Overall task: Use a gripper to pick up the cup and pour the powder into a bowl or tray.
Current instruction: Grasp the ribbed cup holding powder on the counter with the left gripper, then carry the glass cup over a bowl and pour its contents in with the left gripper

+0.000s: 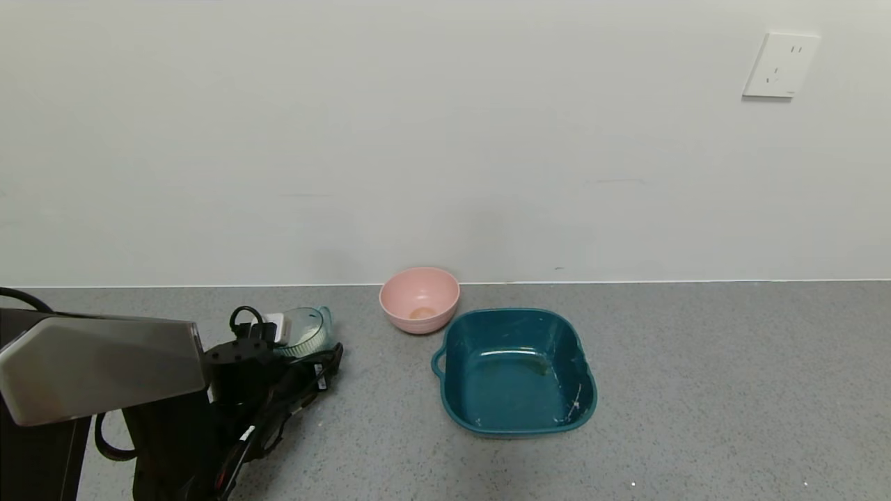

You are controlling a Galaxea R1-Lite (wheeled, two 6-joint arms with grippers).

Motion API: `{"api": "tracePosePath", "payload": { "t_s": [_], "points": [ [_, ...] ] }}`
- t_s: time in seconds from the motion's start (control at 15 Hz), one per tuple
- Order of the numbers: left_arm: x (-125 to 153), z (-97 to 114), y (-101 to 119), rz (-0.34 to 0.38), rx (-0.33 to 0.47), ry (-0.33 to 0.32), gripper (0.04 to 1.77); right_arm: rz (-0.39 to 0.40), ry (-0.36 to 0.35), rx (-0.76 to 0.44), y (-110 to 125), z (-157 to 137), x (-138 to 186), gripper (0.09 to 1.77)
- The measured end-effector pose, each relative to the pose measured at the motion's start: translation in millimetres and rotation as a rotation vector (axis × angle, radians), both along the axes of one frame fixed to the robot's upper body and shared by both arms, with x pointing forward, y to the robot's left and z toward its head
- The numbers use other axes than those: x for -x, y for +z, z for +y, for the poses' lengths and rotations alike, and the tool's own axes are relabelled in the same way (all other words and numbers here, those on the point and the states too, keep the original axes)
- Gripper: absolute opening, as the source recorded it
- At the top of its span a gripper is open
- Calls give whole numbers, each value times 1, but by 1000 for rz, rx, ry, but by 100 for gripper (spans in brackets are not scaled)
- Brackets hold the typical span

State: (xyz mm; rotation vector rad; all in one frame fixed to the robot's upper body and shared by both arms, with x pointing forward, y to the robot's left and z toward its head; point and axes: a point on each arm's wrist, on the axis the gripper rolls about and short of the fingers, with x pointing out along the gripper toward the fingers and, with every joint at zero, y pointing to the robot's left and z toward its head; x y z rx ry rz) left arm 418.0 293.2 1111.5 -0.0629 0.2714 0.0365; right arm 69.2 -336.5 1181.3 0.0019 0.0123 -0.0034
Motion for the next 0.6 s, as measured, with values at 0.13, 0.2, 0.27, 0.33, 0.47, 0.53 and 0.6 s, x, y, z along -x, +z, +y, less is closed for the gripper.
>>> {"api": "tracePosePath", "payload": {
  "t_s": [0.13, 0.2, 0.27, 0.33, 0.47, 0.53, 0.6],
  "points": [
    [0, 0, -1, 2, -2, -1, 135, 0, 0, 0, 0, 0, 0, 170],
    [1, 0, -1, 5, -8, -4, 133, 0, 0, 0, 0, 0, 0, 170],
    [1, 0, -1, 6, -9, -6, 133, 0, 0, 1, 0, 0, 0, 170],
    [1, -1, -1, 6, -8, -6, 132, 0, 0, 0, 0, 0, 0, 170],
    [1, -1, -1, 4, -7, -6, 132, 0, 0, 0, 0, 0, 0, 170],
    [0, -1, -1, 4, -8, -5, 132, 0, 0, 0, 0, 0, 0, 170],
    [0, -1, 0, 3, -7, -5, 132, 0, 0, 1, 0, 0, 0, 170]
  ]
}}
